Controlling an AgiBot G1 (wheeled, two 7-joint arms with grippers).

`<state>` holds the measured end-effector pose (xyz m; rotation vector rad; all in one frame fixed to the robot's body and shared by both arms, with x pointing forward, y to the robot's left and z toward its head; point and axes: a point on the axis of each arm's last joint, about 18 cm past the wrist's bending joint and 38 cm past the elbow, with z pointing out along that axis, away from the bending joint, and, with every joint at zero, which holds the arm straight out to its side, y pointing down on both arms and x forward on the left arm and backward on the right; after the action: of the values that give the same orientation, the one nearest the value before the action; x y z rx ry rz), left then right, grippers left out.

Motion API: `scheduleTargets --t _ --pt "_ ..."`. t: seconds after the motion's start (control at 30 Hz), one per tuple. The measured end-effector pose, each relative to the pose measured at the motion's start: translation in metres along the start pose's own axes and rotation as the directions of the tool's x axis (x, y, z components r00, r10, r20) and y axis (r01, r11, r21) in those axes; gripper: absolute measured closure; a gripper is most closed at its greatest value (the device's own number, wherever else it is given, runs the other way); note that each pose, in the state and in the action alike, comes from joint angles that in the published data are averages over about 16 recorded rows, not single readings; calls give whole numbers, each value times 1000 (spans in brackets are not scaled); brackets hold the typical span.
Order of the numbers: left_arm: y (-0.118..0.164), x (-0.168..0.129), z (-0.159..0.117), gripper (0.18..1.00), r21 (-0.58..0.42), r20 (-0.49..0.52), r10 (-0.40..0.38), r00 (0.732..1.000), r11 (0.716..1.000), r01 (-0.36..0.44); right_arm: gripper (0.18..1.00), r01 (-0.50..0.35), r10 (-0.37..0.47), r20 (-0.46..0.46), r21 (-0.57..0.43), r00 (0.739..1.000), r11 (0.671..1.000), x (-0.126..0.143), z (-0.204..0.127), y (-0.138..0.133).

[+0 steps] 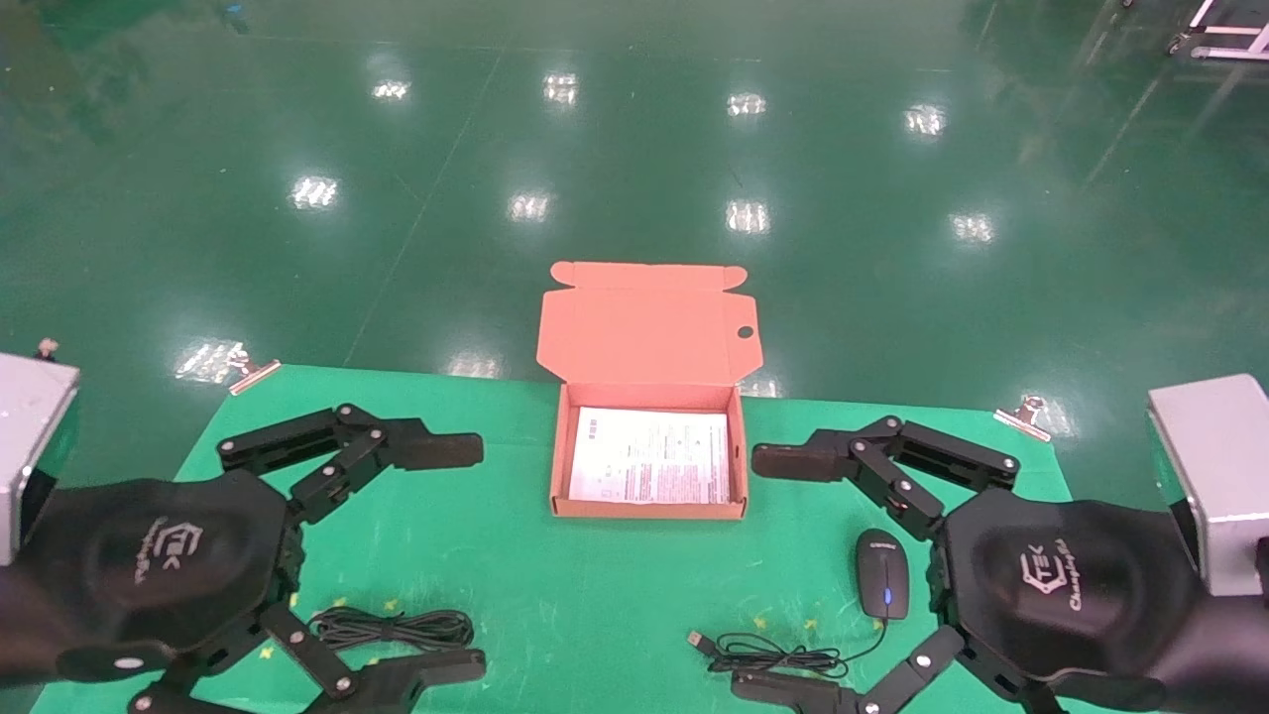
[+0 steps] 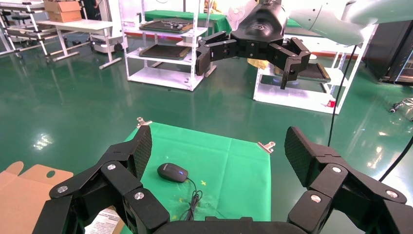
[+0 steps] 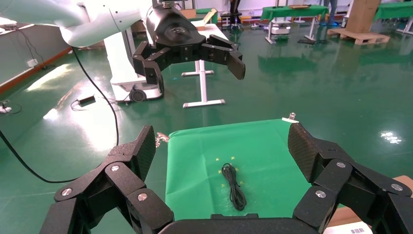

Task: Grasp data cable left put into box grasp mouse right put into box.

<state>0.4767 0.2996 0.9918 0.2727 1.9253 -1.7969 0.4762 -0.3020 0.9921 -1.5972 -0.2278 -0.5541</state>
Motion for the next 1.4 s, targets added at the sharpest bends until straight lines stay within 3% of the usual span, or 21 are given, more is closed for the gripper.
scheduleTargets --t 0.27,0.5,0.77,0.9,1.03,1.4 --pt "1 -1 2 184 -18 -4 23 1000 1000 -23 178 6 -6 -1 -24 1000 1000 0 0 3" --pt "11 -5 10 184 -106 -12 56 998 993 -57 178 44 -43 14 -114 999 992 2 1 10" --pt "28 -18 23 184 -293 -32 105 994 950 -110 178 159 -141 80 -300 987 941 9 7 23" --pt "37 -28 31 184 -396 -52 139 989 906 -148 178 251 -207 149 -410 967 877 16 13 33" --pt "48 -38 38 184 -500 -85 186 979 842 -203 178 350 -264 235 -511 936 785 25 20 44" --pt "87 -67 55 184 -724 -199 304 931 595 -349 178 555 -304 465 -681 832 477 51 34 80"
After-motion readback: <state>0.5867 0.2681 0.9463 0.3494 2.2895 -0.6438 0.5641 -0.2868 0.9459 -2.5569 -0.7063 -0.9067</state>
